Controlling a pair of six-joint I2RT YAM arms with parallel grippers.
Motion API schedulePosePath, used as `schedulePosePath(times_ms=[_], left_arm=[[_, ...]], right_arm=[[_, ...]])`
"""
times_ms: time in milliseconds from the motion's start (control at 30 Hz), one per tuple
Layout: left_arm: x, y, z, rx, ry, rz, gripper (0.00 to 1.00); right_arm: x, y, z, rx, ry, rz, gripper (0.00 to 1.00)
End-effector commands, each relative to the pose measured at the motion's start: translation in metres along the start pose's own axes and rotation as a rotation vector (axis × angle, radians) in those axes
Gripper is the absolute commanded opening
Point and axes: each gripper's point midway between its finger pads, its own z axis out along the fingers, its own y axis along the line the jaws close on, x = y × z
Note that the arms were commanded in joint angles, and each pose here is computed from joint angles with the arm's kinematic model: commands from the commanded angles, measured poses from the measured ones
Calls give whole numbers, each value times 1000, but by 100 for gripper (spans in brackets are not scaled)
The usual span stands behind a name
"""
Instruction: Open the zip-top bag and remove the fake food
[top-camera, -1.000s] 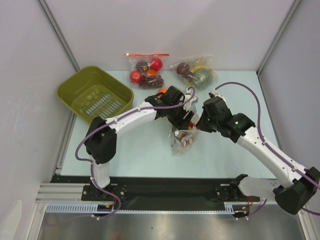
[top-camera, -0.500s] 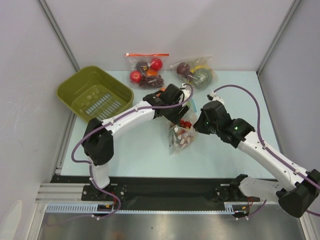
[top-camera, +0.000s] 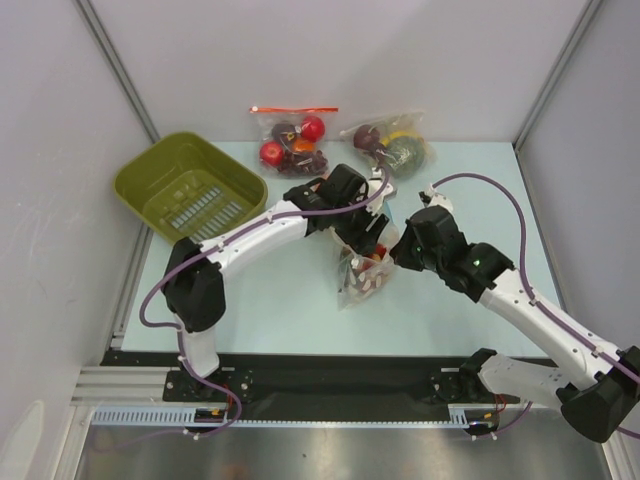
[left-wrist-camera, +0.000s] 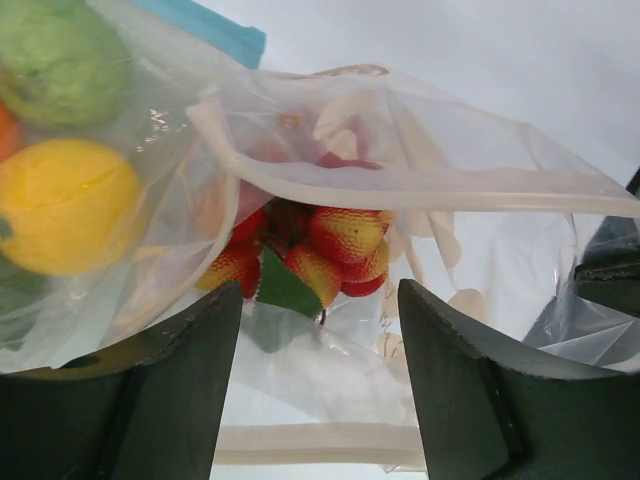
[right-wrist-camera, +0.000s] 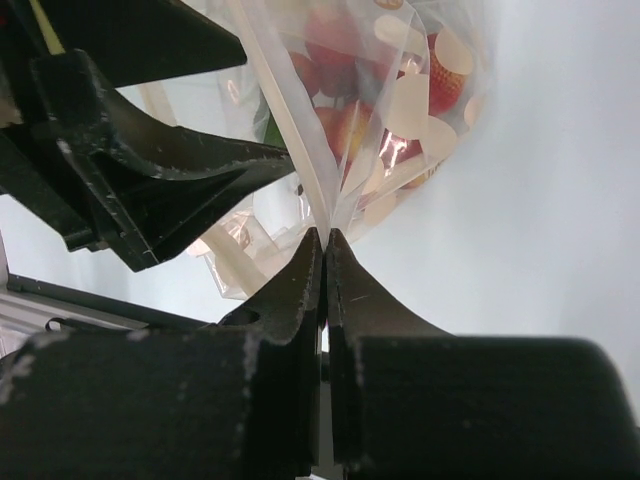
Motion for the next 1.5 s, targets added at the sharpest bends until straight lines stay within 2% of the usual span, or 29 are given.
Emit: schedulePosePath(times_ms=[0, 267, 500, 900, 1267, 1400, 1433, 1467], left_arm=[[-7, -12, 10, 72, -17, 27, 70], [10, 13, 29, -72, 53, 30, 69], [27, 22, 39, -112, 92, 24, 72], [61, 22, 57, -91, 155, 13, 72], [69, 27, 67, -107, 186, -10, 71], [78, 25, 65, -99, 196, -11, 65], [78, 21, 65, -83, 189, -13, 51], [78, 19, 64, -73, 187, -15, 44]], right_arm=[[-13, 5, -5, -19, -66, 23, 0], [-10, 1, -3, -7, -60, 23, 0], [-6, -2, -2, -3, -55, 36, 0], [-4, -5, 0, 8, -50, 33, 0], [-1, -8, -1, 18, -46, 44, 0], [1, -10, 0, 20, -44, 46, 0], [2, -11, 1, 24, -42, 43, 0], [2, -11, 1, 23, -41, 43, 0]])
